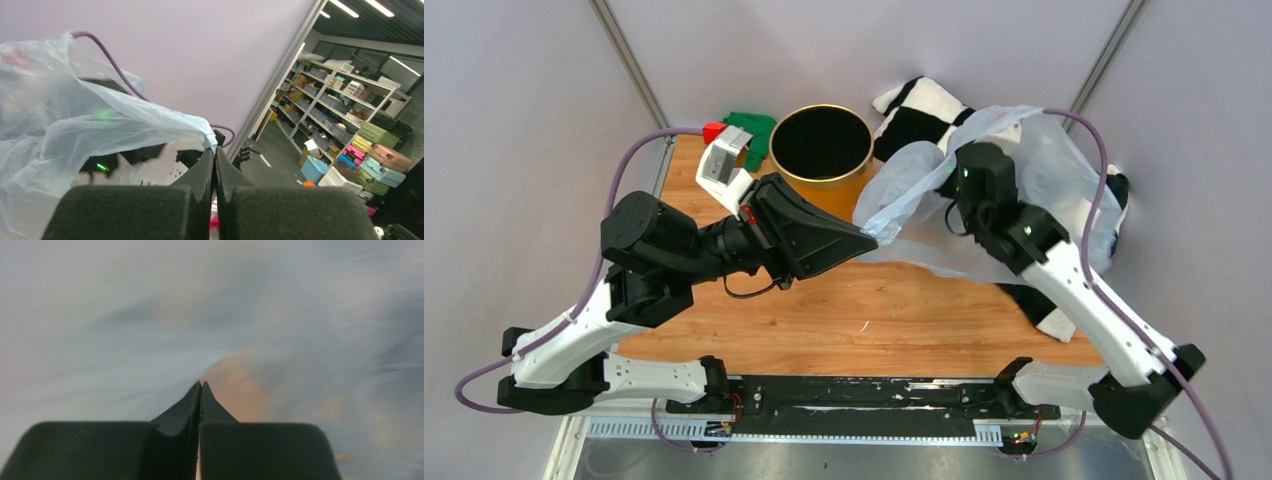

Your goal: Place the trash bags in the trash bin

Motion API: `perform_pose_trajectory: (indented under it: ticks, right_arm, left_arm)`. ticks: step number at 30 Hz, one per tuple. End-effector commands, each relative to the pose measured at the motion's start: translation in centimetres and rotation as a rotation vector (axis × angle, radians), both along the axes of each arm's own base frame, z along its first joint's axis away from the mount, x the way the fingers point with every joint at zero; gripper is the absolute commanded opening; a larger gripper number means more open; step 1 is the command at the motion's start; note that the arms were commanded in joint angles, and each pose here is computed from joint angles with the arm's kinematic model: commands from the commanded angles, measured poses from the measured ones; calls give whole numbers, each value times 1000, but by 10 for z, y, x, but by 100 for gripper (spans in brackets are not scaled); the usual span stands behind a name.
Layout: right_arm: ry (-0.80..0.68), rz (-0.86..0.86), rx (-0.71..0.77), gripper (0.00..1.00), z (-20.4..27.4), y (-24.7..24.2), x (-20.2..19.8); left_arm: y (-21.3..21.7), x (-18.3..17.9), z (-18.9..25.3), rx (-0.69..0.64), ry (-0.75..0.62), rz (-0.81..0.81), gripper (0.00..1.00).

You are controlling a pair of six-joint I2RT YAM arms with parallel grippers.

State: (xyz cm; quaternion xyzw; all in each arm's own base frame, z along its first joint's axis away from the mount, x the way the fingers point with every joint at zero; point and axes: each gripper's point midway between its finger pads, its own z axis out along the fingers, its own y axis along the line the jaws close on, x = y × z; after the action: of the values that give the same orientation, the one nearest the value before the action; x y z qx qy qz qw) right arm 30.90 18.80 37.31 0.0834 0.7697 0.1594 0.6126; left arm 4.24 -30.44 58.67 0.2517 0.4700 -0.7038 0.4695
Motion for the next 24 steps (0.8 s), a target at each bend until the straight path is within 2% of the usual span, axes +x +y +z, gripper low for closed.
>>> perform_pose_trajectory:
  ticks: [1, 3, 5, 8, 10, 12, 14, 17, 19, 22, 24]
  right_arm:
    - [-54, 255, -93, 0, -3, 112, -74]
    - [-1, 178, -215, 0, -17, 103, -66]
    - [48, 81, -271, 0, -23, 58, -40]
    - [88, -75, -124, 0, -11, -40, -4]
    - [51, -122, -8, 0, 8, -76, -3]
    - [8, -2, 102, 0, 26, -52, -10]
    - [26, 203, 129, 0, 21, 18, -34]
    - [-2, 380, -21, 0, 1, 113, -90]
    - [22, 414, -132, 0, -23, 143, -109]
    - [81, 247, -261, 0, -43, 101, -82]
    - [115, 146, -205, 0, -39, 45, -49]
  left_arm:
    - [-16, 2, -1, 12, -16, -5, 0]
    - [-19, 1, 0, 12, -11, -17, 0]
    - [-14, -2, 3, 2, -12, -22, 0]
    - [0, -1, 6, -21, -9, 11, 0]
    - [1, 2, 4, -21, -6, 29, 0]
    - [-5, 4, 3, -12, -4, 27, 0]
    - [-13, 7, 1, 0, -1, 28, 0]
    - [-14, 15, 1, -3, 6, 70, 0]
    - [-5, 20, 2, -18, 10, 117, 0]
    - [12, 18, 7, -49, 4, 134, 0]
    - [22, 13, 8, -63, -4, 123, 0]
